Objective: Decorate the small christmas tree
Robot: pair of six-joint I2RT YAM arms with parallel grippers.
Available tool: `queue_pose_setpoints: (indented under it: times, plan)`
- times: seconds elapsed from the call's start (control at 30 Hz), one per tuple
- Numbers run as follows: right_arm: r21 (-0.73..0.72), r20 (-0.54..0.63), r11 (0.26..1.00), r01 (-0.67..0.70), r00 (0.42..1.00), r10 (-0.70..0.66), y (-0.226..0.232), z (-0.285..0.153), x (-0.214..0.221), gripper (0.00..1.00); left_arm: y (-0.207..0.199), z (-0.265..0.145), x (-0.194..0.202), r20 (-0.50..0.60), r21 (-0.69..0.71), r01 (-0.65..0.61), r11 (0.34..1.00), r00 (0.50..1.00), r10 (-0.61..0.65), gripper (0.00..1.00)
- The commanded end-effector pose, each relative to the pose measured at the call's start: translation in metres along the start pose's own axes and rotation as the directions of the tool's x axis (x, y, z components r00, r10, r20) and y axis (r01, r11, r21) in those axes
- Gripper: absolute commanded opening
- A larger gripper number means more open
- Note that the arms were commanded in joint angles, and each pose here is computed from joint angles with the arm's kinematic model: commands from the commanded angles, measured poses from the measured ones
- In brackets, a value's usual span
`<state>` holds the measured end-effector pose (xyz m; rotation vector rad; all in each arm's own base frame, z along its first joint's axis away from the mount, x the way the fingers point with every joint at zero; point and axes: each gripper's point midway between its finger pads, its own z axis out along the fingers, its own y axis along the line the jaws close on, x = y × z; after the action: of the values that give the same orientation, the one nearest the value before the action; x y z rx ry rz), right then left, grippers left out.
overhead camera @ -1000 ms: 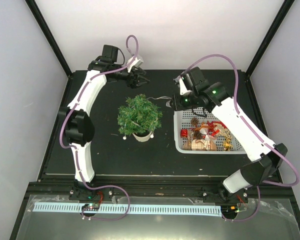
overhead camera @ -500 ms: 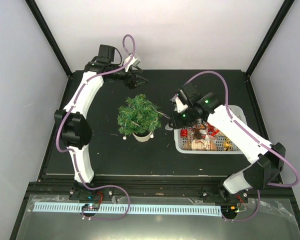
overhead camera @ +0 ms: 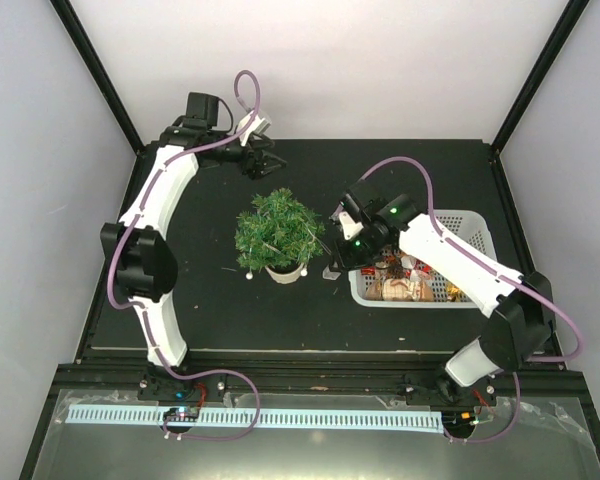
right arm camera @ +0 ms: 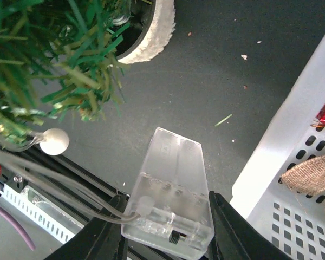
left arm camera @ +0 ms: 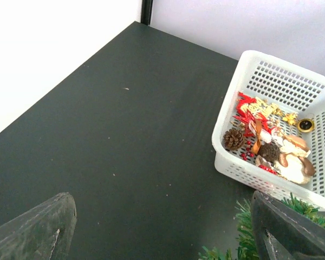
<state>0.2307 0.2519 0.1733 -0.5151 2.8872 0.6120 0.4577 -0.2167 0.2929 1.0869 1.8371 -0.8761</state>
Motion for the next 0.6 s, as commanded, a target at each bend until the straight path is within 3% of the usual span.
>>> queue_pose_setpoints:
  times: [0.0,0.33,0.43,0.57]
  plan:
    - [-0.034,0.013,0.999,0.003,1.000,-0.003,0.007,0.009,-0.010,0.16,-0.011,-0.017,-0.012,0.024,-0.017,-0.032,0.999,0.999,0.033,0.88]
    - [-0.008,0.001,1.000,0.014,1.000,-0.014,0.004,0.024,-0.023,0.24,-0.014,-0.028,-0.002,0.014,-0.035,-0.016,0.999,1.000,0.017,0.89]
    - [0.001,0.014,1.000,0.012,1.000,-0.012,0.004,0.022,-0.026,0.40,-0.005,-0.037,-0.001,0.009,-0.088,0.013,0.996,1.000,-0.012,0.94]
    - [0.022,0.046,1.000,0.012,0.999,-0.013,0.001,0.015,-0.029,0.43,-0.005,-0.054,-0.001,0.012,-0.118,0.034,0.992,0.999,-0.033,0.97]
